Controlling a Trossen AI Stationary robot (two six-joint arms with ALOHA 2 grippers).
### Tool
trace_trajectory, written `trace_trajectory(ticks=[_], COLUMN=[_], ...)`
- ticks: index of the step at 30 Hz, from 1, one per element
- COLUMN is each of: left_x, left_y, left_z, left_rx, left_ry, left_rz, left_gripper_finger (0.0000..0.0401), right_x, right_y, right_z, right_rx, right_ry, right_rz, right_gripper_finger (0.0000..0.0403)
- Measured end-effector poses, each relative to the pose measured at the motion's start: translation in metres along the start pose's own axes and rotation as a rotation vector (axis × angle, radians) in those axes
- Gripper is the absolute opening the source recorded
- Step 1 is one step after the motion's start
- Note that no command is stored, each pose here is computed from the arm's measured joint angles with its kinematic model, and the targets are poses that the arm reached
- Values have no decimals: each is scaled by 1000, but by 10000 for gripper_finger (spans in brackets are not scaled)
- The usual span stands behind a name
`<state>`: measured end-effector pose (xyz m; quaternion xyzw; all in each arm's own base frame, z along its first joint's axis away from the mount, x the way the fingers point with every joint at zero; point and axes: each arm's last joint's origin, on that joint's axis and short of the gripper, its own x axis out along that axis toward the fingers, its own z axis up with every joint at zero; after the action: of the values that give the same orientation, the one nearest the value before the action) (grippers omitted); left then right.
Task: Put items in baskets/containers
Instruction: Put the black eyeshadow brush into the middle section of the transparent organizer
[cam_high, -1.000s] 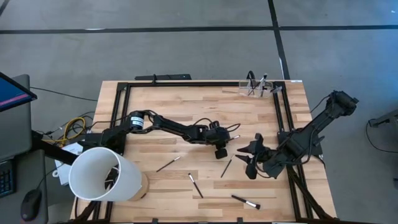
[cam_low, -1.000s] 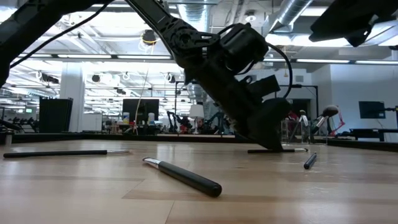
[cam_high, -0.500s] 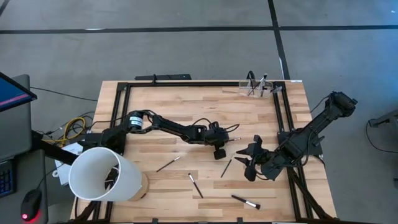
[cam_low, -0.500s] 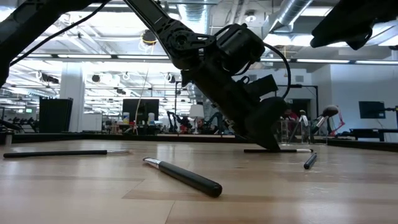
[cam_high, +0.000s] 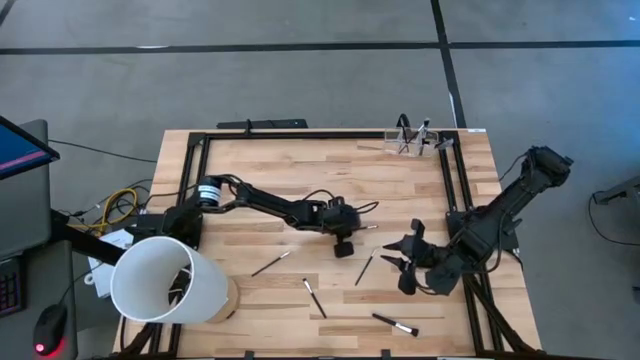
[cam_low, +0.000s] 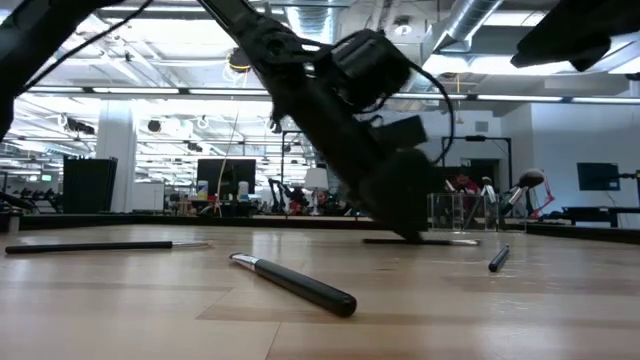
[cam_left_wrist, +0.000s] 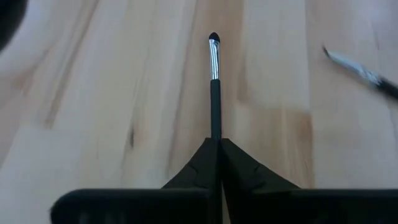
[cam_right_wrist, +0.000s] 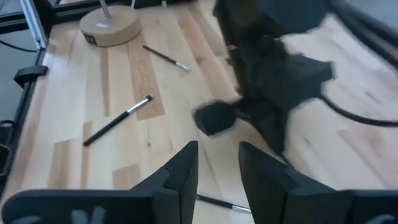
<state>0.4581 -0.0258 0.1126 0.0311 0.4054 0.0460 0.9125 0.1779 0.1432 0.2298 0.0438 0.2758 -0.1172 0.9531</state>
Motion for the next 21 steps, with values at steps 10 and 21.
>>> trace_trajectory(ticks=[10,21], left_x=[-75,-133], left_y=[13,19], left_z=[-14,-25], left_rx=[-41,-91], left_ry=[-205,-535], left_rz=[21,-104], left_gripper_finger=[9,10], right_x=[0,29], right_y=[-5,-22], right_z=[-15,-21], right_rx=[11,36], right_ry=[-89,-214], right_rz=[-117,-169], right_gripper_finger=[107,107])
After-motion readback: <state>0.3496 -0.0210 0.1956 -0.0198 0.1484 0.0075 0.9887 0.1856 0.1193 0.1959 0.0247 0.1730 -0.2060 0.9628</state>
